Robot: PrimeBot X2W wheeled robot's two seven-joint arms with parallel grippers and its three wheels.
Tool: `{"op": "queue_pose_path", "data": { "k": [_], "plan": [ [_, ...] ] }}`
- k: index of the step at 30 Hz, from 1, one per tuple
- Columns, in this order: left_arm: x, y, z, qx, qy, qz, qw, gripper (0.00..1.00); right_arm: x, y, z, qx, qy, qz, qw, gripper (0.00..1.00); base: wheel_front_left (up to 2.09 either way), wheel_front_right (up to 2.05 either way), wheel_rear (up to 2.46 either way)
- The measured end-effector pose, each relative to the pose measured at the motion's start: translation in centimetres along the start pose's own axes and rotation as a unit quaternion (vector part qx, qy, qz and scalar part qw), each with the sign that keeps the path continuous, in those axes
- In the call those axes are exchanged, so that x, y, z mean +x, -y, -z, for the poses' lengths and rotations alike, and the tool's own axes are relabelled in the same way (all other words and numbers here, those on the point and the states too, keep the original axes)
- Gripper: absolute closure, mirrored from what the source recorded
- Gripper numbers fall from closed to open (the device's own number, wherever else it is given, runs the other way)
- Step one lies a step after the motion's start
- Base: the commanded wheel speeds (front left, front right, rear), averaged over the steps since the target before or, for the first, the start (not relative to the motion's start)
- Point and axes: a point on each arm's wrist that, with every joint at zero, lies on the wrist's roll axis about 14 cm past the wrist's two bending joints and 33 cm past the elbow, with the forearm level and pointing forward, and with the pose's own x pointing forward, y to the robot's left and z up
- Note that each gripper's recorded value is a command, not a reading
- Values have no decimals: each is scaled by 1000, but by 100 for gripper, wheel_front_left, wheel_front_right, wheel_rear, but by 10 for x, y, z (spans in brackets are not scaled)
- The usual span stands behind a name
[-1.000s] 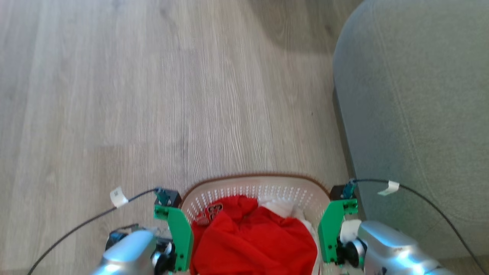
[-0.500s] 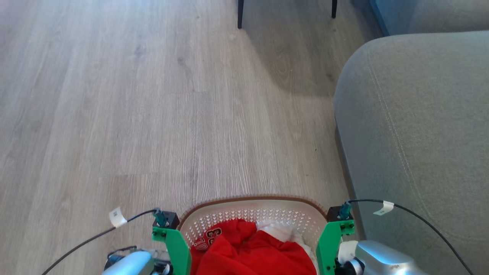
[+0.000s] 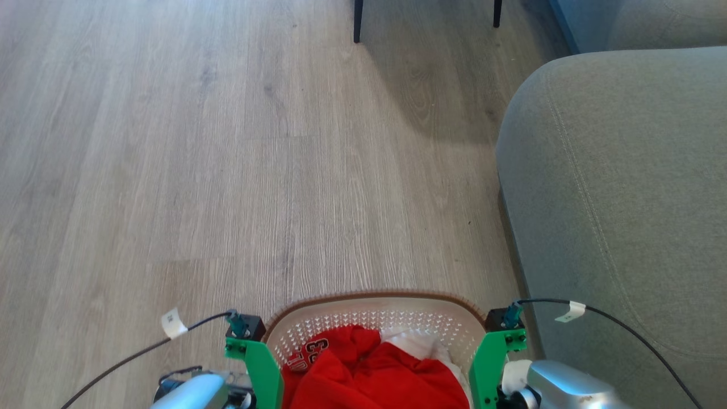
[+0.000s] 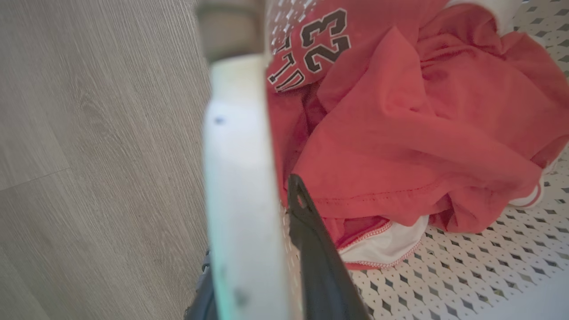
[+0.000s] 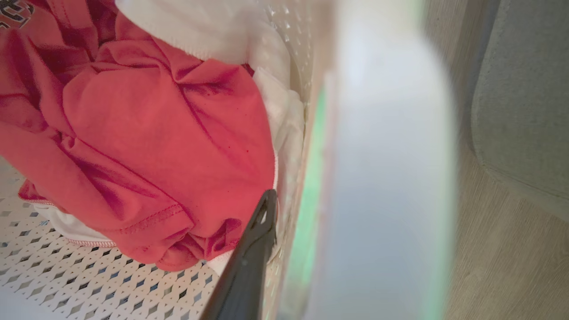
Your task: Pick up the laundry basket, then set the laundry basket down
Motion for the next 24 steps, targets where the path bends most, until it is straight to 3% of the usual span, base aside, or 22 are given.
{"op": "queue_pose_path", "data": {
  "k": [24],
  "plan": [
    [1,0,-2,-5,3,1,1000,100,1,0,-2,-3,9,0,1000,100,0,0,0]
  ]
}}
